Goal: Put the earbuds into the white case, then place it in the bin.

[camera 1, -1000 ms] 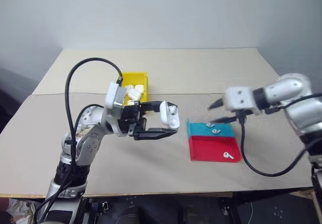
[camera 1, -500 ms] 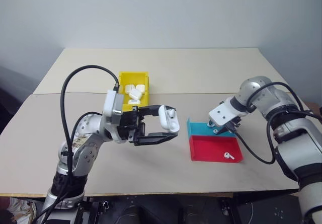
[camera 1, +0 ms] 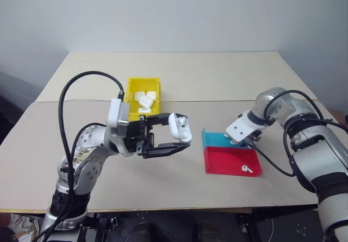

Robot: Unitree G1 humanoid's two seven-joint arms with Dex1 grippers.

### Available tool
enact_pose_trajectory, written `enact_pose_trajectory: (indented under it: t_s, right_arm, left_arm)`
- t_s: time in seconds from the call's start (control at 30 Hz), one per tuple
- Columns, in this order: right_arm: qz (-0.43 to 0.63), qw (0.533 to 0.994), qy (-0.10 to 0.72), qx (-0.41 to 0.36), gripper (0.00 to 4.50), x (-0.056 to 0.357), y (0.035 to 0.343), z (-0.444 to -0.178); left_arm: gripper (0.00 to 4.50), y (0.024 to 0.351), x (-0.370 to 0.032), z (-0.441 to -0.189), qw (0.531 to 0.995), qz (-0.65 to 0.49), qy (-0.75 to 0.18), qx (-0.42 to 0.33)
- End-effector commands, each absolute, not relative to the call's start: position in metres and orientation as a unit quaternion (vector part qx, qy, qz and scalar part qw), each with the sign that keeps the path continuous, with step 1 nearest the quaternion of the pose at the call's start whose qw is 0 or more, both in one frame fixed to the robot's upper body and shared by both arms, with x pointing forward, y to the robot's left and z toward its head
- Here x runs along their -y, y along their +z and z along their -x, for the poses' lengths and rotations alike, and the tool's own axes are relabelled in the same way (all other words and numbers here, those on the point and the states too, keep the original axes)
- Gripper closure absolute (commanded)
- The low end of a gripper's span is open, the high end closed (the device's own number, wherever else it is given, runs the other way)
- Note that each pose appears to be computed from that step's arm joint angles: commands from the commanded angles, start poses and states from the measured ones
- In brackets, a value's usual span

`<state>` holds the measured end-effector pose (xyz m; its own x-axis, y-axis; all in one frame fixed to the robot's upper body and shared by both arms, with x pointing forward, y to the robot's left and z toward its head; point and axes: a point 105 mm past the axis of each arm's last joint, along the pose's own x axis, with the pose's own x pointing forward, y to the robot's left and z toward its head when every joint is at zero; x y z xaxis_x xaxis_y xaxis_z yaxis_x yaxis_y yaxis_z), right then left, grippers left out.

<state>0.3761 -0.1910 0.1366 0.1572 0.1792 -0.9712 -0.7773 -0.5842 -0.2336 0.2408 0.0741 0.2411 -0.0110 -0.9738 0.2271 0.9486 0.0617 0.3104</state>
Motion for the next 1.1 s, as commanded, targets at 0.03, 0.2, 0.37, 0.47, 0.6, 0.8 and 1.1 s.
enact_pose_trajectory:
  t_s: [0.03, 0.2, 0.37, 0.47, 0.6, 0.8, 1.1]
  right_arm:
    - [0.663, 0.393, 0.599, -0.219, 2.01, 0.19, 0.142, -0.379]
    - [0.658, 0.397, 0.6, -0.222, 2.01, 0.189, 0.138, -0.38]
    - [0.642, 0.403, 0.613, -0.223, 2.58, 0.185, 0.132, -0.377]
    - [0.646, 0.402, 0.61, -0.221, 2.87, 0.184, 0.129, -0.377]
    - [0.645, 0.408, 0.608, -0.219, 2.87, 0.184, 0.126, -0.378]
    - [0.641, 0.43, 0.598, -0.216, 2.87, 0.188, 0.127, -0.38]
    - [0.636, 0.434, 0.605, -0.203, 2.87, 0.183, 0.127, -0.378]
  left_arm:
    - [1.68, 0.249, -0.075, -0.233, 0.695, -0.041, -0.685, 0.214]
    - [1.68, 0.249, -0.076, -0.233, 0.697, -0.042, -0.684, 0.213]
    - [1.68, 0.249, -0.076, -0.231, 0.699, -0.044, -0.682, 0.212]
    - [1.68, 0.249, -0.077, -0.231, 0.7, -0.044, -0.681, 0.211]
    - [1.68, 0.25, -0.077, -0.232, 0.7, -0.045, -0.681, 0.21]
    - [1.68, 0.25, -0.077, -0.233, 0.698, -0.045, -0.684, 0.209]
    - [1.68, 0.25, -0.076, -0.233, 0.692, -0.045, -0.69, 0.21]
